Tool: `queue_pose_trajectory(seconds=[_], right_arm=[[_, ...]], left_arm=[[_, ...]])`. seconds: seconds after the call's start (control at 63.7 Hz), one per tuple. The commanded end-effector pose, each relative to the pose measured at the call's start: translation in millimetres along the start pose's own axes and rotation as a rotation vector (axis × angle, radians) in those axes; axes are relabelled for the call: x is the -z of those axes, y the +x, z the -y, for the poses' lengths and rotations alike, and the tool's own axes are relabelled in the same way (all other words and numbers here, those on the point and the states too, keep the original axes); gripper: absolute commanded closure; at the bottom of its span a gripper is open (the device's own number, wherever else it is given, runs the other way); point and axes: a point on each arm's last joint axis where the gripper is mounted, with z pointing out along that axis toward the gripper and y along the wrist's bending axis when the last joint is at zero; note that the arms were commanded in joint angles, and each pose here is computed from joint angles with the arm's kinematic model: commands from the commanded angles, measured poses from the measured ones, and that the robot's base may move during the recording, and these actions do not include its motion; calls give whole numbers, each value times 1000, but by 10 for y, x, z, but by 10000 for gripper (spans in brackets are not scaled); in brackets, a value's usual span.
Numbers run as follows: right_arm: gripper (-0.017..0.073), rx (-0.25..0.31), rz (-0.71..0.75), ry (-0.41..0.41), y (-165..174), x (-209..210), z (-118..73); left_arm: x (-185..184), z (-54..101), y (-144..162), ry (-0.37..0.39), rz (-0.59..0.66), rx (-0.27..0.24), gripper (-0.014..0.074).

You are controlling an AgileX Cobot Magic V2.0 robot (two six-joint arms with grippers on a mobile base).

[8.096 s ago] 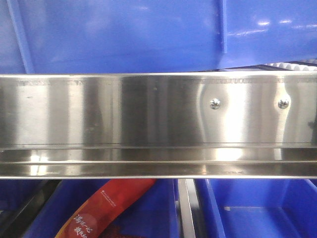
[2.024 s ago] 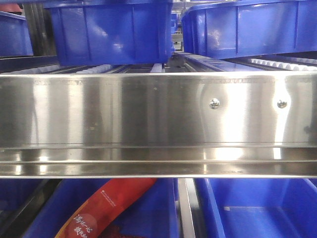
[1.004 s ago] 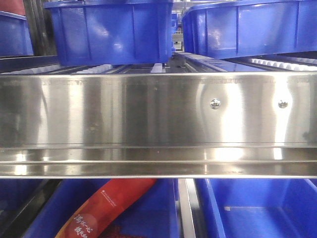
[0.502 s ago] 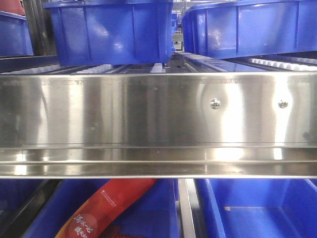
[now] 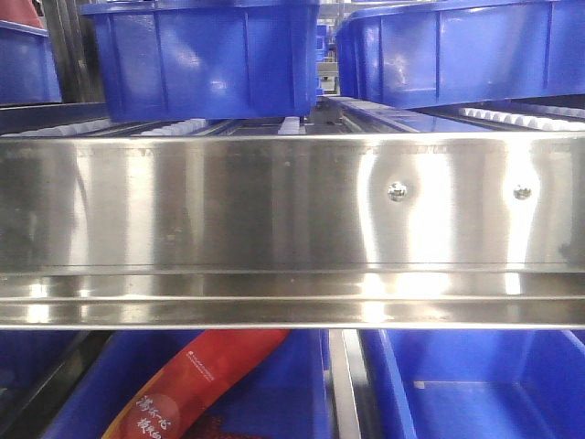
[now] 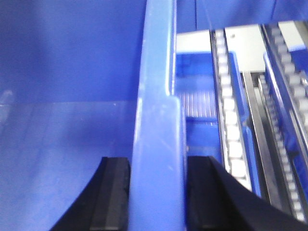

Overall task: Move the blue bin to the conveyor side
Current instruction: 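Lift the blue bin with both grippers and pull it off the shelf, then hold the blue bin with both grippers while the base backs away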

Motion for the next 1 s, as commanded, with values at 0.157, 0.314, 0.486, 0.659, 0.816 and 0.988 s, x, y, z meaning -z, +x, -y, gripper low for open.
queue_pose_trajectory(seconds=[0.157, 0.314, 0.486, 0.659, 0.816, 0.988], right_arm=[[637, 25, 178, 9, -137, 161, 19], [637, 25, 178, 9, -137, 161, 19], [637, 25, 178, 9, -137, 161, 19], [637, 25, 178, 9, -137, 161, 19], [637, 25, 178, 9, -137, 161, 19], [637, 25, 178, 9, -137, 161, 19]], left_arm=[[133, 3, -78, 0, 120, -10, 610], [133, 3, -78, 0, 120, -10, 610], [133, 3, -78, 0, 120, -10, 610], [133, 3, -78, 0, 120, -10, 610], [133, 3, -78, 0, 120, -10, 610], [133, 3, -78, 0, 120, -10, 610]])
